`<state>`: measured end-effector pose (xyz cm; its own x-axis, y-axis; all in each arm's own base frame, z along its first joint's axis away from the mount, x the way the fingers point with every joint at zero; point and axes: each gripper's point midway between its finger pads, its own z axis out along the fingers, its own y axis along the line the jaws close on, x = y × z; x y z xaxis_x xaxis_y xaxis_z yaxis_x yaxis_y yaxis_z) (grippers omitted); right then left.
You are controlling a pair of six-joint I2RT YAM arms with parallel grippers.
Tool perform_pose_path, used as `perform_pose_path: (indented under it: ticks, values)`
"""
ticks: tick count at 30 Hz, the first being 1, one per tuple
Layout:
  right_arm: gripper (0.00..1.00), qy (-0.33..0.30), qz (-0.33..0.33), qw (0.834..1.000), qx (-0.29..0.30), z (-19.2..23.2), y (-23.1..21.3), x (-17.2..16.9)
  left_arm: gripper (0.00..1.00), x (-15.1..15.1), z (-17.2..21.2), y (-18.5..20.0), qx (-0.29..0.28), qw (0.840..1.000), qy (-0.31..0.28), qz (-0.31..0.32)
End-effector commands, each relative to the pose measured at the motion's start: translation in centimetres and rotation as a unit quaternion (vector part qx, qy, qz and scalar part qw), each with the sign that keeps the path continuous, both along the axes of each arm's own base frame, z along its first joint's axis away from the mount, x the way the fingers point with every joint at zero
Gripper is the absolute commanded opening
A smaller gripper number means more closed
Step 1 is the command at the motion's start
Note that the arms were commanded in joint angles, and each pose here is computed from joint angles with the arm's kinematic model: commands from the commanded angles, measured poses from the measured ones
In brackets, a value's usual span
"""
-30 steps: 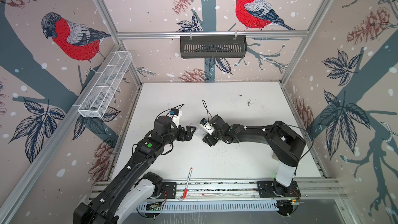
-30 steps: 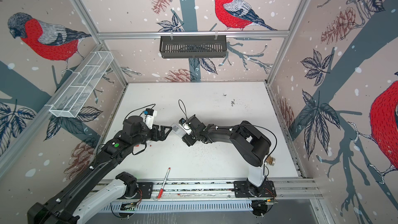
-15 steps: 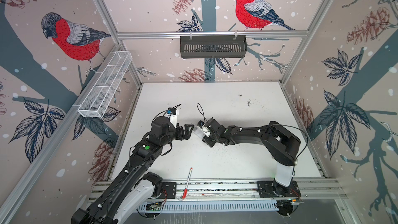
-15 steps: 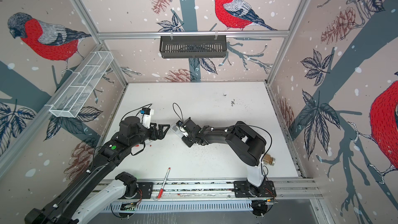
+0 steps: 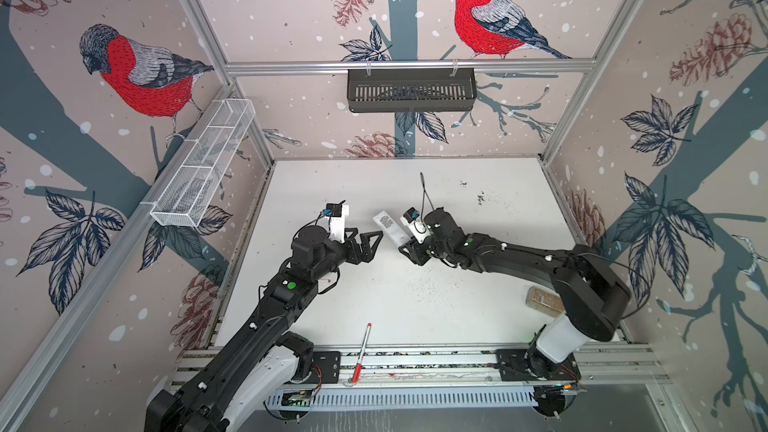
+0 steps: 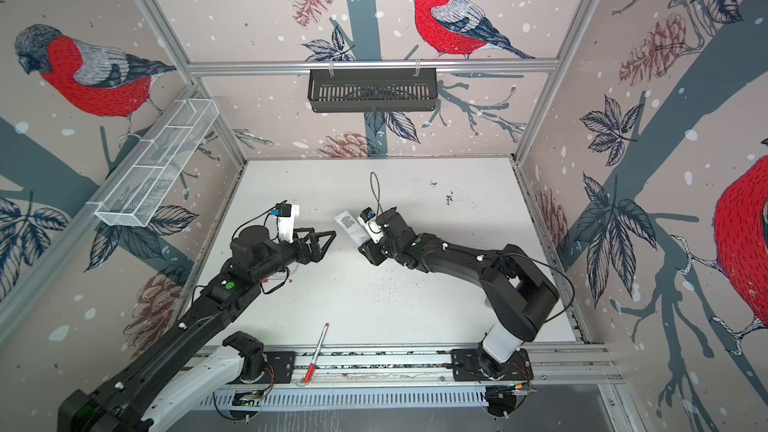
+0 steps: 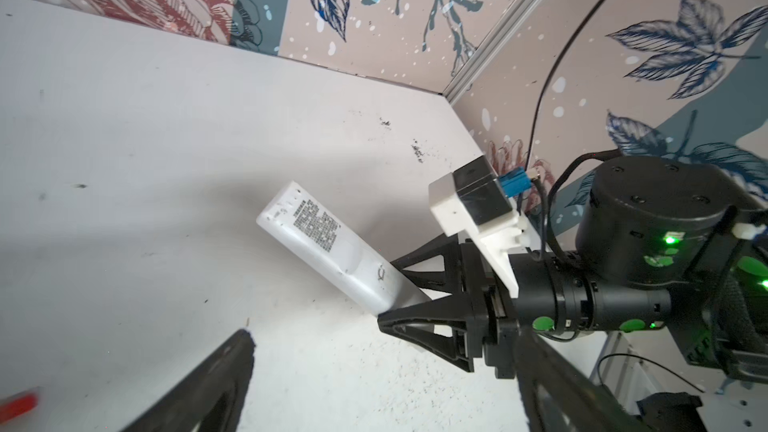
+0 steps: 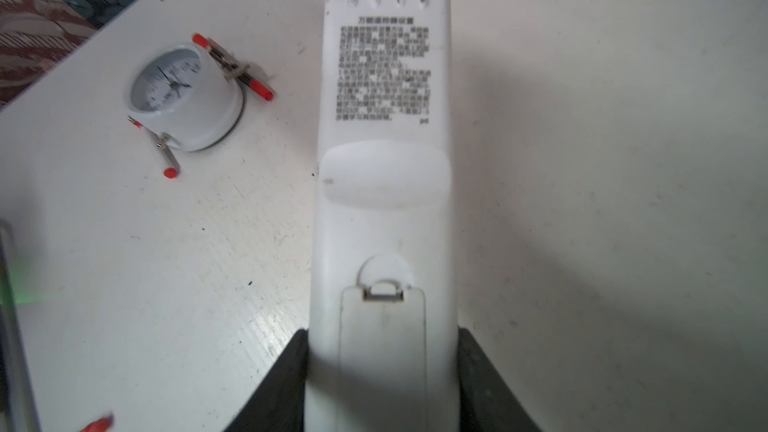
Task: Load the batteries into the remote control
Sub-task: 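Grasp the remote's sides with the right gripper and lift it upright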
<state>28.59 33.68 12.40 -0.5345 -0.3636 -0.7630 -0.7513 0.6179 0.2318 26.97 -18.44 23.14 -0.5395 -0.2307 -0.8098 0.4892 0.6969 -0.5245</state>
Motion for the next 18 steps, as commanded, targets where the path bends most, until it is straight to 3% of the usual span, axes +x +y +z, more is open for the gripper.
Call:
perform_pose_path:
  ticks: [1,8,12,18]
  values:
    - [0.31,-0.002,0.023,0.995,0.101,4.8,-0.2,-0.5,0.97,0.0,4.7,-2.0,-0.07,0.993,-0.08,-0.053]
    - [0.3,-0.036,0.064,0.975,0.209,12.9,-3.7,-2.8,0.97,-0.5,6.8,-4.2,-0.113,0.979,-0.124,-0.119]
    - [0.29,-0.043,0.105,0.964,0.242,15.7,-4.2,-4.9,0.97,-1.2,8.0,-5.6,-0.123,0.969,-0.148,-0.153]
    - [0.27,-0.044,0.198,0.935,0.29,18.5,-4.0,-8.6,0.97,-3.3,10.2,-8.0,-0.156,0.943,-0.191,-0.225]
